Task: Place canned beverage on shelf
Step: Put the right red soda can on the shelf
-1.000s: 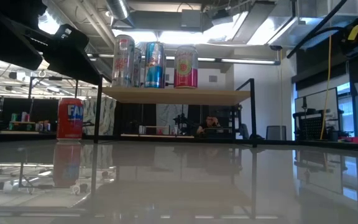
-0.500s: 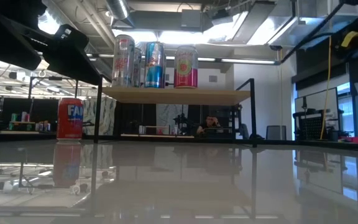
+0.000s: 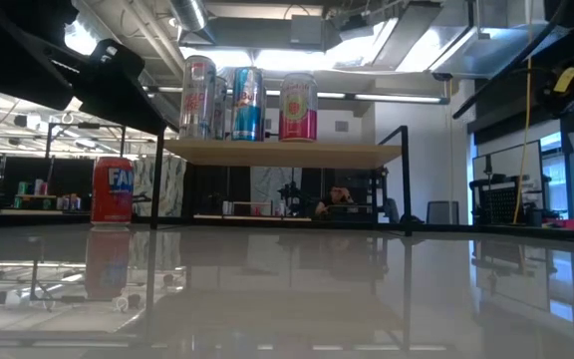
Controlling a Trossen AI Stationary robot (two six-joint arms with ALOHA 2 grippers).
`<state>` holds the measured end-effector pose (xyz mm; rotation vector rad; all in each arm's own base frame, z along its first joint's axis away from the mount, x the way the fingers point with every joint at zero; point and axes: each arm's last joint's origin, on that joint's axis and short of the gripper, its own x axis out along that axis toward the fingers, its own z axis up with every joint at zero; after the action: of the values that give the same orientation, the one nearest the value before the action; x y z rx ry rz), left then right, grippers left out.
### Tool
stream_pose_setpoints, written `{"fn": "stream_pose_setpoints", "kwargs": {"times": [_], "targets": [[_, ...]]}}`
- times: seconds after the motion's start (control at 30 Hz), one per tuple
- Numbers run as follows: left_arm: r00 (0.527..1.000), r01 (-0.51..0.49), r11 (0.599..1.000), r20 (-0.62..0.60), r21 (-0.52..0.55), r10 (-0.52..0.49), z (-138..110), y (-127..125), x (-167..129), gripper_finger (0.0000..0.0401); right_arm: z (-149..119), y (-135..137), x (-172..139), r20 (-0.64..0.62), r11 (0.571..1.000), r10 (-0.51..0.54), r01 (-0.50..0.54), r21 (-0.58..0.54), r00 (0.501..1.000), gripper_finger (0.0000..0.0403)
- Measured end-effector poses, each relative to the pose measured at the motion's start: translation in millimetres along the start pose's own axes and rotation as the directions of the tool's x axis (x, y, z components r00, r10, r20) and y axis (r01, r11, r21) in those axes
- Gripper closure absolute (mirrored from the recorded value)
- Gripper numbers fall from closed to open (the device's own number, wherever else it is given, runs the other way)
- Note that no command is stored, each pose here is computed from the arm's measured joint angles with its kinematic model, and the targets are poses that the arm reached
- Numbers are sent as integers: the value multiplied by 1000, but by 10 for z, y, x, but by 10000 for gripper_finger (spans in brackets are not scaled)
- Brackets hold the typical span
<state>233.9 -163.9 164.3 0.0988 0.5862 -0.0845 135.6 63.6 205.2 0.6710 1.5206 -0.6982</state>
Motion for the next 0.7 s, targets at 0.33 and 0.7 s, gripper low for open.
{"fn": "stream_pose_setpoints", "kwargs": {"times": [0.33, 0.7], "targets": [[1000, 3, 1000, 9, -5, -3, 10, -2, 1, 12, 30, 47, -94, 75, 999, 23, -21, -25, 997, 107], [1000, 3, 1000, 9, -5, -3, 10, -2, 1, 12, 97, 183, -537, 258, 986, 137, -107, -126, 956, 112]]}}
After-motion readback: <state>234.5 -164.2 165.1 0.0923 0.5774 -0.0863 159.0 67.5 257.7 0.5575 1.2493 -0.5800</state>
